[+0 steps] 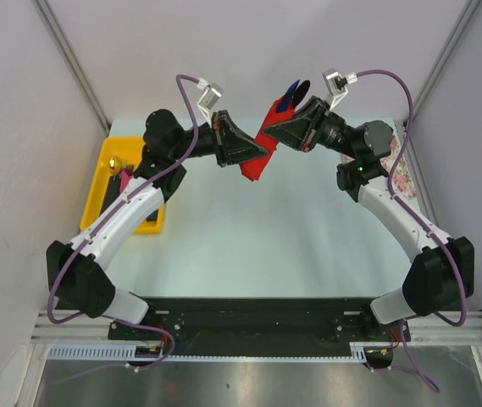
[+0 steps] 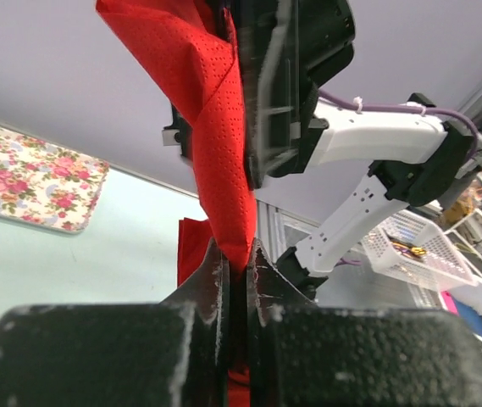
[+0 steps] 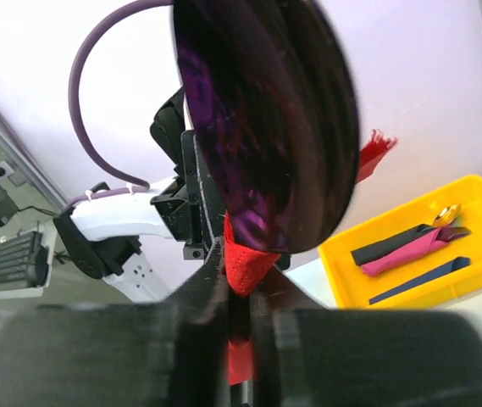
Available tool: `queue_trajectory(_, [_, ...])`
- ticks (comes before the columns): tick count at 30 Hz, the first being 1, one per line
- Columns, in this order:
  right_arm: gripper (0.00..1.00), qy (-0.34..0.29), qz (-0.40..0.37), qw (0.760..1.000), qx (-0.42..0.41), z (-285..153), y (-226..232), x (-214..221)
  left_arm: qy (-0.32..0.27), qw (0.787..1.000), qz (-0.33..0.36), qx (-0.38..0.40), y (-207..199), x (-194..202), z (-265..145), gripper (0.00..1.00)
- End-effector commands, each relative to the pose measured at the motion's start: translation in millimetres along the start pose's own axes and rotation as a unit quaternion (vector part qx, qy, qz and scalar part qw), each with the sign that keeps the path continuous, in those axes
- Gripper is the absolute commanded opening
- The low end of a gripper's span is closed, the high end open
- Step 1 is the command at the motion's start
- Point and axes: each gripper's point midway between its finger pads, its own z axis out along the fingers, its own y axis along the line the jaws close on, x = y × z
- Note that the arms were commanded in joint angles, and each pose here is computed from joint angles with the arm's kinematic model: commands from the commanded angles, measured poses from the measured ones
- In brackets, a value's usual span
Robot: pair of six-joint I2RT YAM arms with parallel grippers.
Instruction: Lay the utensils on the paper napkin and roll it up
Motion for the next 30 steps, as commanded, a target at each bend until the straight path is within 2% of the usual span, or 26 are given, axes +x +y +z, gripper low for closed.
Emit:
queue_trajectory(1, [0.4, -0.006, -0.057, 0.998, -0.035, 7, 35, -21, -0.03, 0.996, 0.08, 0.003, -20, -17, -6, 0.0])
queue_trajectory(2, [0.51, -0.001, -0.052, 0.998, -0.026, 6, 32, -20, -0.037, 0.995, 0.091, 0.002, -23, -22, -7, 0.0])
queue_trajectory(3, [0.67, 0.001, -0.07, 0.997, -0.019, 5, 30, -19, -0.04, 0.995, 0.097, 0.003, -24, -25, -7, 0.0])
queue_trajectory(7, [0.88, 0.007, -0.092, 0.996, 0.019, 1, 27, -19, -0.051, 0.992, 0.119, 0.01, -32, -34, -9, 0.0])
queue_trajectory(12, [0.98, 0.024, -0.08, 0.995, 0.047, -2, 12, -8, -0.058, 0.989, 0.134, 0.02, -39, -38, -10, 0.0])
queue_trajectory(18, [1.0, 0.027, -0.079, 0.995, 0.046, 2, 6, -2, -0.054, 0.989, 0.135, 0.036, -44, -37, -7, 0.0])
queue_trajectory(20, [0.95, 0.019, -0.075, 0.997, 0.03, 5, 12, -5, -0.052, 0.989, 0.131, 0.036, -44, -36, -7, 0.0])
queue_trajectory(22, [0.81, 0.016, -0.075, 0.997, 0.016, 6, 16, -6, -0.052, 0.99, 0.128, 0.035, -43, -35, -6, 0.0])
queue_trajectory(23, [0.67, 0.017, -0.07, 0.997, 0.014, 7, 17, -5, -0.051, 0.99, 0.126, 0.034, -42, -35, -6, 0.0])
queue_trajectory(26, [0.52, 0.022, -0.064, 0.998, 0.017, 7, 14, 0, -0.052, 0.991, 0.118, 0.023, -36, -34, -5, 0.0])
queue_trajectory(28, [0.49, 0.025, -0.058, 0.998, 0.017, 7, 13, 4, -0.052, 0.992, 0.116, 0.017, -34, -33, -5, 0.0])
queue_trajectory(30, [0.38, 0.023, -0.056, 0.998, 0.015, 7, 13, 4, -0.051, 0.992, 0.114, 0.012, -31, -33, -5, 0.0])
